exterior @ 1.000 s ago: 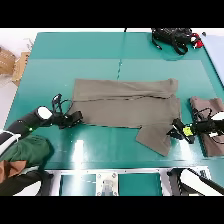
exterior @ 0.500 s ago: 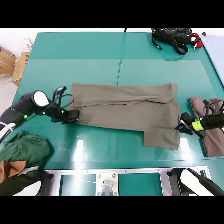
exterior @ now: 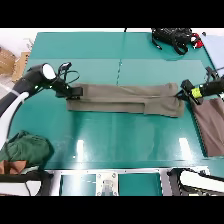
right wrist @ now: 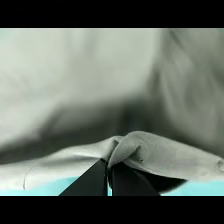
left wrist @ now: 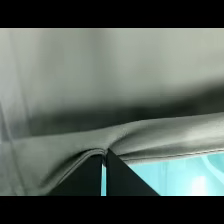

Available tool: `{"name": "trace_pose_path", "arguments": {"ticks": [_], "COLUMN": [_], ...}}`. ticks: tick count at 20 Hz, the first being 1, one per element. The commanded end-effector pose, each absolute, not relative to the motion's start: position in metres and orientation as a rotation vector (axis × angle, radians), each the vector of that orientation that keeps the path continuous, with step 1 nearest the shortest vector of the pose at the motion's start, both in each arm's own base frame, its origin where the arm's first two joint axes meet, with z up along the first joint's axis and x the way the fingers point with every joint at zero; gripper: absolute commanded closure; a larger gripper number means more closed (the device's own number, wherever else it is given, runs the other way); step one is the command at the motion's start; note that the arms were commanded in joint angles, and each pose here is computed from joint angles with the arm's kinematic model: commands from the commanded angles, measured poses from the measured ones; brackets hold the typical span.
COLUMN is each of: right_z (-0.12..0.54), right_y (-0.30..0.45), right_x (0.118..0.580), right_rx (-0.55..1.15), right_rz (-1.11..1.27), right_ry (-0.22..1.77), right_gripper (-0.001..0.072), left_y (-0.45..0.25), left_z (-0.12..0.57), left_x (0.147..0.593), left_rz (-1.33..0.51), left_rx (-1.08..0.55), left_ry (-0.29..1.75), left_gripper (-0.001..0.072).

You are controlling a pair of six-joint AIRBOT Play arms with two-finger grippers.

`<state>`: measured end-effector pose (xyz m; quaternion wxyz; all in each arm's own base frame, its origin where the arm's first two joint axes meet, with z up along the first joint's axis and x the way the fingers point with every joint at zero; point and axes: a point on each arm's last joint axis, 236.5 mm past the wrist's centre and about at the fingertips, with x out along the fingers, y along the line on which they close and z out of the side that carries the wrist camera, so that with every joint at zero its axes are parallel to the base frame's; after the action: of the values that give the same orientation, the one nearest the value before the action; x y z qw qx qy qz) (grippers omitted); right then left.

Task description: Fold the shirts.

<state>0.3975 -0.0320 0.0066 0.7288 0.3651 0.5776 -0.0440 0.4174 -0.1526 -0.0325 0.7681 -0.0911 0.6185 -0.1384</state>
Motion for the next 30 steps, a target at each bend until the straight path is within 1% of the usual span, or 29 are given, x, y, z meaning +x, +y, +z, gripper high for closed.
{"name": "trace_pose_path", "arguments": {"ticks": [1, 3, 4, 5, 6, 7, 8, 9, 11, 14, 16, 19, 21, 23, 26, 30], "right_z": [-0.011, -0.032, -0.039, -0.045, -0.046, -0.042, -0.036, -0.03, -0.025, -0.039, -0.051, -0.059, -0.061, -0.068, -0.09, -0.094], "right_y": [-0.035, -0.042, -0.049, -0.054, -0.061, -0.069, -0.077, -0.086, -0.101, -0.117, -0.12, -0.108, -0.096, -0.088, -0.085, -0.076], "right_x": [0.456, 0.485, 0.498, 0.508, 0.513, 0.515, 0.514, 0.507, 0.483, 0.447, 0.436, 0.445, 0.455, 0.461, 0.46, 0.452], "right_rx": [0.82, 0.831, 0.833, 0.834, 0.833, 0.802, 0.773, 0.741, 0.682, 0.675, 0.682, 0.746, 0.792, 0.834, 0.869, 0.86], "right_rz": [-0.063, -0.076, -0.089, -0.099, -0.103, -0.085, -0.065, -0.035, 0.037, 0.1, 0.155, 0.298, 0.386, 0.436, 0.456, 0.537], "right_ry": [1.253, 1.232, 1.205, 1.187, 1.178, 1.166, 1.163, 1.178, 1.244, 1.341, 1.377, 1.323, 1.273, 1.246, 1.28, 1.32], "right_gripper": [0.0692, 0.0692, 0.0669, 0.056, 0.0421, 0.0332, 0.0274, 0.0191, 0.0098, 0.0098, 0.0099, 0.0098, 0.0002, 0.0002, 0.0002, 0.0002], "left_y": [-0.161, -0.165, -0.166, -0.166, -0.165, -0.162, -0.155, -0.146, -0.125, -0.108, -0.108, -0.111, -0.114, -0.116, -0.116, -0.122], "left_z": [-0.051, -0.059, -0.058, -0.051, -0.04, -0.029, -0.02, -0.012, -0.002, -0.002, -0.007, -0.009, -0.009, -0.009, -0.01, -0.008], "left_x": [0.464, 0.492, 0.51, 0.526, 0.543, 0.554, 0.56, 0.563, 0.563, 0.55, 0.539, 0.533, 0.529, 0.527, 0.526, 0.525], "left_rz": [-0.301, -0.292, -0.285, -0.276, -0.267, -0.262, -0.254, -0.246, -0.222, -0.198, -0.203, -0.214, -0.223, -0.228, -0.229, -0.245], "left_rx": [-0.193, -0.209, -0.217, -0.227, -0.232, -0.237, -0.239, -0.242, -0.259, -0.303, -0.299, -0.305, -0.316, -0.321, -0.322, -0.347], "left_ry": [1.325, 1.265, 1.209, 1.142, 1.063, 1.019, 1.001, 1.001, 1.027, 1.108, 1.161, 1.189, 1.204, 1.214, 1.22, 1.22], "left_gripper": [0.0683, 0.0669, 0.0398, 0.0124, 0.0061, 0.0059, 0.0059, 0.006, 0.0059, 0.0059, 0.0059, 0.0059, 0.0059, 0.0059, 0.006, 0.006]}}
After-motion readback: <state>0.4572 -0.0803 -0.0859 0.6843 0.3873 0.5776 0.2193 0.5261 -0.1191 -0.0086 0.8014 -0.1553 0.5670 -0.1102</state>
